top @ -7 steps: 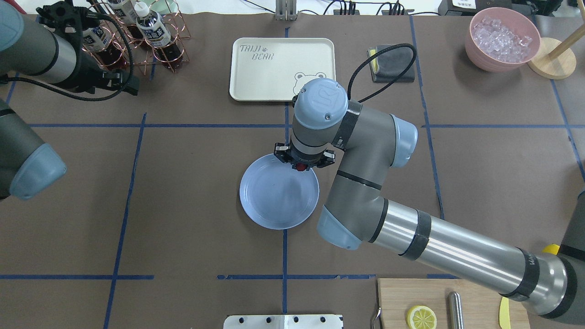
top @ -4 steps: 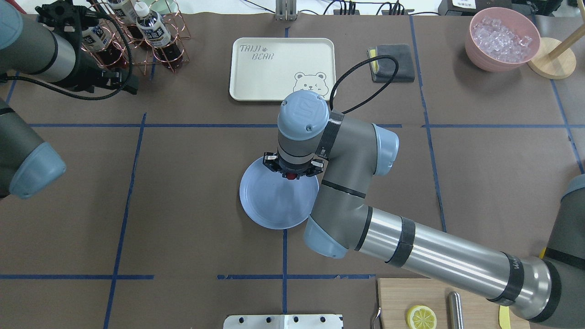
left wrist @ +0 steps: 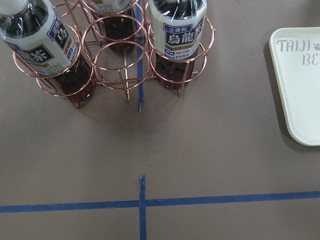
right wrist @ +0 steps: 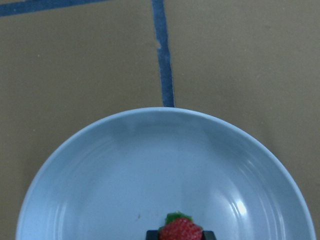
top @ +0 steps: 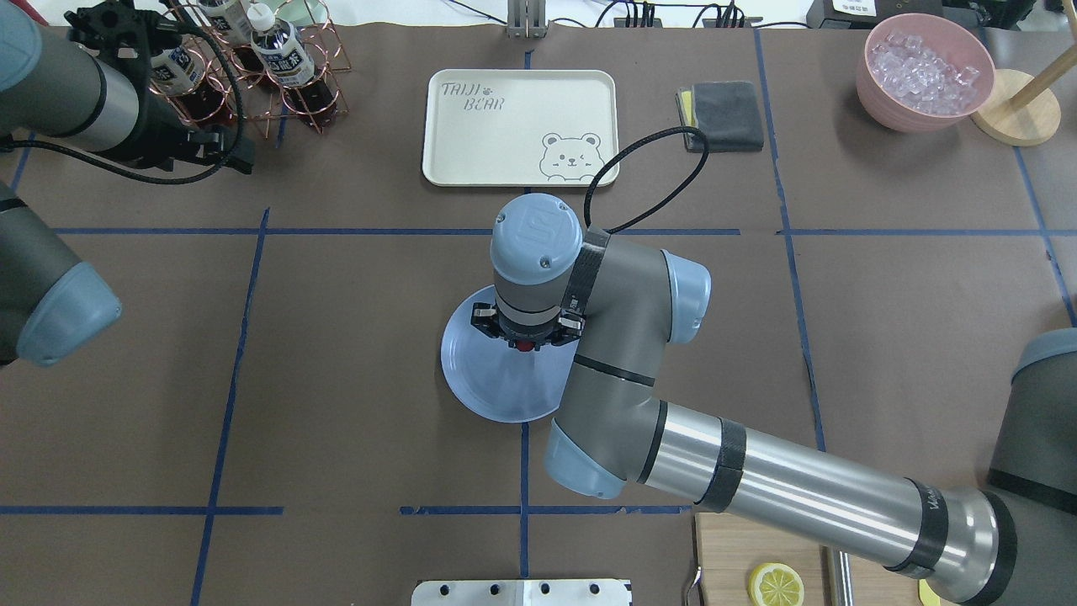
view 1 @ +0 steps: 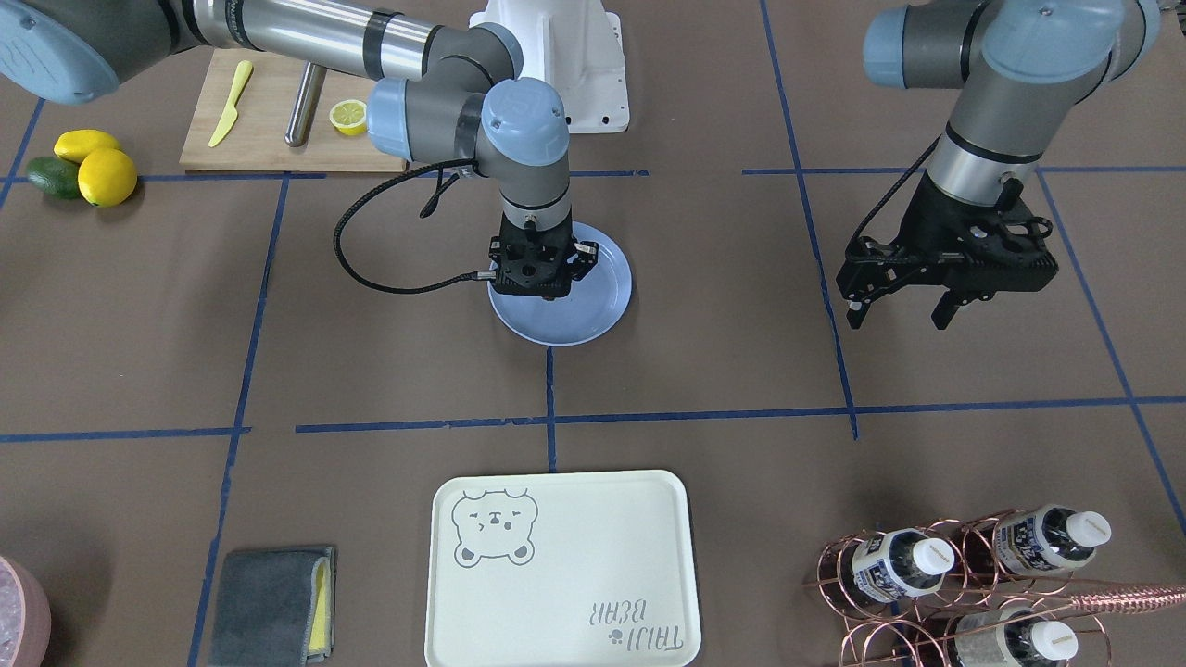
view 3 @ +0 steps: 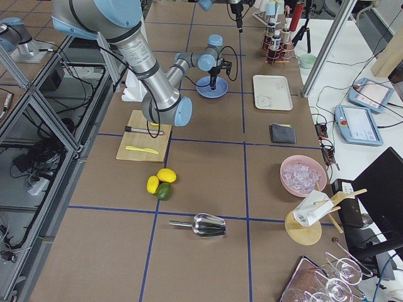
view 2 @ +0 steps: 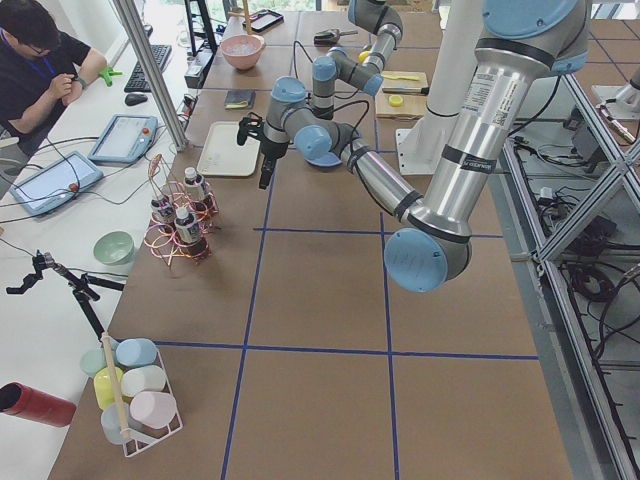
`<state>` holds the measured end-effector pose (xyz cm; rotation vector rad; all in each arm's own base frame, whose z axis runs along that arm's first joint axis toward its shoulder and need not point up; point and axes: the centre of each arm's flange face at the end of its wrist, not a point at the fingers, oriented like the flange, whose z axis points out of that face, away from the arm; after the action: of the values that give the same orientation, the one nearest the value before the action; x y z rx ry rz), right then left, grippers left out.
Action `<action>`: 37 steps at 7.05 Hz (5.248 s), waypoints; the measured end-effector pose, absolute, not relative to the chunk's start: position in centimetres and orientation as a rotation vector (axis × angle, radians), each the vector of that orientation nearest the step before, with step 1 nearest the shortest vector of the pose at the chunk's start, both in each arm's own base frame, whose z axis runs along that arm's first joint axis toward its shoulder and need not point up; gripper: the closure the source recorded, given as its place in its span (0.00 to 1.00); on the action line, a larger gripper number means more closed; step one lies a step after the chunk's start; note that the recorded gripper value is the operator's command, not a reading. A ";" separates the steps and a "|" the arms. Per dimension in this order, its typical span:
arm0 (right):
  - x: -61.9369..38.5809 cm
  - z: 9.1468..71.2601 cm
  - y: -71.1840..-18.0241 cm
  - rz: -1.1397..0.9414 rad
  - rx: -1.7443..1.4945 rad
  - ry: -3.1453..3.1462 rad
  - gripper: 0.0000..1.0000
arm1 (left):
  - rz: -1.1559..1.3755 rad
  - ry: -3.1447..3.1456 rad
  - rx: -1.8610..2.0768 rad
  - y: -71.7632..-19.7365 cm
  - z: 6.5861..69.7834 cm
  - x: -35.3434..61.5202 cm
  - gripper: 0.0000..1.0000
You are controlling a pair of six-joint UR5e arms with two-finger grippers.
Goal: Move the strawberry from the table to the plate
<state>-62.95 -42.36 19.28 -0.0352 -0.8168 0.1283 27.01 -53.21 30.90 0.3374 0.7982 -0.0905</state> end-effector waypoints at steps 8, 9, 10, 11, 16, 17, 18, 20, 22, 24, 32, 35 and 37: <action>-64.3 19.1 -40.7 0.128 -0.033 -0.838 0.00 | -0.094 0.797 0.338 -53.3 30.9 26.8 0.00; -64.0 18.7 -40.7 0.128 -0.029 -0.852 0.00 | -0.095 0.797 0.338 -53.4 30.9 26.8 0.00; -63.1 18.0 -41.2 0.133 -0.023 -0.868 0.00 | -0.096 0.796 0.338 -53.4 31.0 26.8 0.00; -60.8 16.8 -42.4 0.150 -0.016 -0.880 0.00 | -0.097 0.795 0.336 -53.5 31.1 26.7 0.00; -35.7 19.9 -51.9 0.004 0.101 -0.703 0.00 | 0.075 0.730 0.362 -56.6 35.7 18.2 0.00; -29.9 23.8 -54.1 -0.046 0.109 -0.680 0.00 | 0.125 0.679 0.381 -57.2 38.4 14.6 0.00; -23.7 28.2 -55.9 -0.102 0.108 -0.670 0.00 | 0.171 0.623 0.392 -58.2 41.6 10.1 0.00; -12.1 37.4 -56.2 -0.179 0.071 -0.714 0.00 | 0.263 0.581 0.361 -60.1 49.6 0.3 0.00; -3.7 47.2 -52.2 -0.260 0.035 -0.758 0.00 | 0.320 0.599 0.306 -59.1 57.3 -5.9 0.00; 1.4 53.4 -48.3 -0.249 0.002 -0.799 0.00 | 0.292 0.622 0.233 -56.5 61.7 -7.2 0.00; 7.2 64.3 -50.2 -0.169 0.101 -0.808 0.00 | 0.112 0.751 0.092 -53.2 64.5 -6.5 0.00; 8.1 63.4 -49.0 -0.151 0.121 -0.777 0.00 | 0.113 0.750 0.098 -53.3 64.2 -6.5 0.00; 8.3 63.3 -47.3 -0.144 0.123 -0.777 0.00 | 0.114 0.749 0.100 -53.3 64.1 -6.5 0.00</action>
<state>8.25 -47.29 63.31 0.1226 -0.7771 -0.1442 -6.49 -53.33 64.11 0.1002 0.7494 0.1138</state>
